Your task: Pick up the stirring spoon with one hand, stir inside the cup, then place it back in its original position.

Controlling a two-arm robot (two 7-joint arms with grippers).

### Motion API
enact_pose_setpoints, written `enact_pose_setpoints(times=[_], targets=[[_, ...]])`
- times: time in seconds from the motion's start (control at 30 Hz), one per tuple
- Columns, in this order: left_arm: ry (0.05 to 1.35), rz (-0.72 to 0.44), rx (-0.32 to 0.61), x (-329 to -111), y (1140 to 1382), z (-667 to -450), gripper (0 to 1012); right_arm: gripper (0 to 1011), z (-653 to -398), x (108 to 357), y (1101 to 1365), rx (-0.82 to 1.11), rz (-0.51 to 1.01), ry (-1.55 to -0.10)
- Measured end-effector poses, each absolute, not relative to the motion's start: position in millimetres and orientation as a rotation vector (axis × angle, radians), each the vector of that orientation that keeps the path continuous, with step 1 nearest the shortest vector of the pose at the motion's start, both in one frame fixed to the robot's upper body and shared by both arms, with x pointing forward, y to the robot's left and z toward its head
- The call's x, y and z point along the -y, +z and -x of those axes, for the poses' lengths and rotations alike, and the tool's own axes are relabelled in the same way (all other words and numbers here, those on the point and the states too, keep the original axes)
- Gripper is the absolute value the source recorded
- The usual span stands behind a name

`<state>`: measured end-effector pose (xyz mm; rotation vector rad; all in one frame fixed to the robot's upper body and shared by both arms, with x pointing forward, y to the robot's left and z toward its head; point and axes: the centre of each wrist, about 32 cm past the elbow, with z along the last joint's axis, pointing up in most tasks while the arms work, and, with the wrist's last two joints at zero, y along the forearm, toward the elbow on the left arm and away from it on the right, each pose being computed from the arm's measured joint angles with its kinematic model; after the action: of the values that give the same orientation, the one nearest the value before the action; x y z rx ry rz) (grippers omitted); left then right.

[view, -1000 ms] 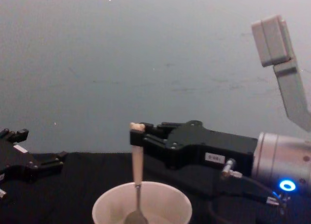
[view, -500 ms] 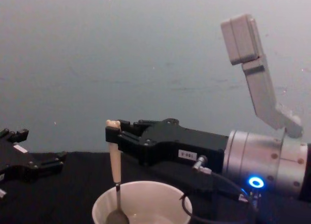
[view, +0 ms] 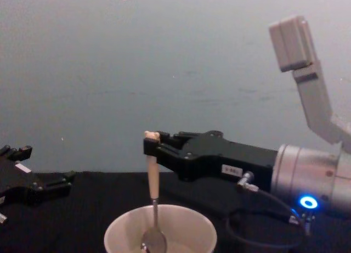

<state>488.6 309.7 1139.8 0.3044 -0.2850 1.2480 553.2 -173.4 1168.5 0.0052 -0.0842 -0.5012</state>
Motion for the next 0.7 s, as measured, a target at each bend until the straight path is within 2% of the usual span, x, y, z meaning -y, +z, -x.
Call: enact_pose_setpoints(times=[0.4, 0.7], targets=[[1.248, -0.304, 0.285, -310, 1140, -489, 1001, 214, -540, 192, 1167, 0.057, -0.002, -0.503], [1.248, -0.304, 0.285, -310, 1140, -489, 1001, 214, -532, 184, 1163, 0.030, -0.015, -0.452]])
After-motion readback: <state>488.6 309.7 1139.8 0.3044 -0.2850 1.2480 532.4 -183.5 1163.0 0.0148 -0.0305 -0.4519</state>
